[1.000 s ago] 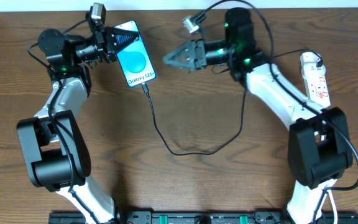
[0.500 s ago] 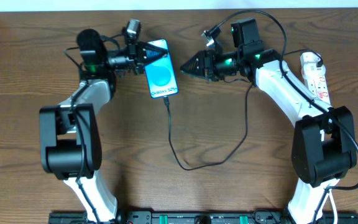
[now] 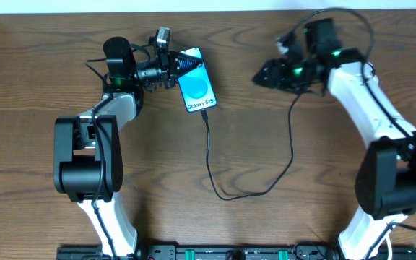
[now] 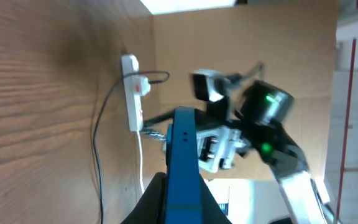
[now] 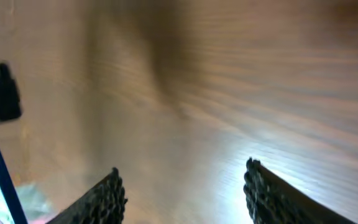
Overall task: Plug charger to phone and switch on socket
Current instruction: 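Swing the phone down toward the table with the left gripper, then lay the phone flat on the table with the left gripper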
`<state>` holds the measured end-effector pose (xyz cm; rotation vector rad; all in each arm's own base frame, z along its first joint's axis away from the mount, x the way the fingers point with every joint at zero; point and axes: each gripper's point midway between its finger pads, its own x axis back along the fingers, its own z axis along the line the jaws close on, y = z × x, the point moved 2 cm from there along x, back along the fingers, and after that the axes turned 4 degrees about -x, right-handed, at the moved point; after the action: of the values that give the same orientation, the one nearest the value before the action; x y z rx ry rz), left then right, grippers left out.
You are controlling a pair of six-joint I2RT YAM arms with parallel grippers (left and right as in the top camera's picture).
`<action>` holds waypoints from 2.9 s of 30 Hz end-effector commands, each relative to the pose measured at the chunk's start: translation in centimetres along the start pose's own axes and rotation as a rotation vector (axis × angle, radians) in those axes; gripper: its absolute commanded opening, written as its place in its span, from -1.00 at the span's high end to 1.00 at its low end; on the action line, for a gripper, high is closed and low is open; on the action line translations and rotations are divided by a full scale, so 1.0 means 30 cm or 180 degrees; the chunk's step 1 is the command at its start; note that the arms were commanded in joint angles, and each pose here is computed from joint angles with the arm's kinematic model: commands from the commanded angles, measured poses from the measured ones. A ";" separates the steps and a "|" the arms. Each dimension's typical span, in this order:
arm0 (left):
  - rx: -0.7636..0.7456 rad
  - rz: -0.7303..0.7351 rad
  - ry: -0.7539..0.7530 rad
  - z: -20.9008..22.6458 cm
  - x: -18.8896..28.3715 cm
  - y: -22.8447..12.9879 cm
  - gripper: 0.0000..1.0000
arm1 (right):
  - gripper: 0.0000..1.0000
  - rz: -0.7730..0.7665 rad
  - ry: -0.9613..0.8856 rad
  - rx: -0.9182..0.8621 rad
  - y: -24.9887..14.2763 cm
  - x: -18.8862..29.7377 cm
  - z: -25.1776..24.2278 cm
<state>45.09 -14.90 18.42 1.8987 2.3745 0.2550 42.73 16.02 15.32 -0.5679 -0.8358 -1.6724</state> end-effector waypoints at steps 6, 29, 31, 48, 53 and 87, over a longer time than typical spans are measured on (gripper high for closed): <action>0.0317 -0.0470 0.0308 0.074 -0.022 0.056 0.86 | -0.33 -0.0414 -0.0596 0.0474 0.037 0.218 0.054; 0.0790 -0.0564 0.0872 0.210 -0.090 -0.009 0.86 | -0.38 -0.0259 -0.0643 0.0605 -0.006 0.233 0.051; 0.0858 -0.0581 0.1004 0.241 -0.085 -0.022 0.86 | -0.37 -0.0249 -0.0646 0.0614 -0.008 0.233 0.050; 0.0323 0.0227 0.2092 0.266 -0.064 -0.145 0.85 | -0.38 -0.0235 -0.0651 0.0628 -0.011 0.233 0.048; -0.0178 0.0609 0.2263 0.223 -0.042 -0.162 0.86 | -0.39 -0.0224 -0.0653 0.0624 -0.014 0.231 0.046; 0.0139 0.0904 0.2323 0.460 -0.046 -0.231 0.85 | -0.40 -0.0128 -0.0674 0.0721 -0.048 0.193 0.079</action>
<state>41.38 -16.55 4.59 2.4319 2.4286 1.1645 39.73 14.28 20.34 -0.5960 -1.1563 -1.5520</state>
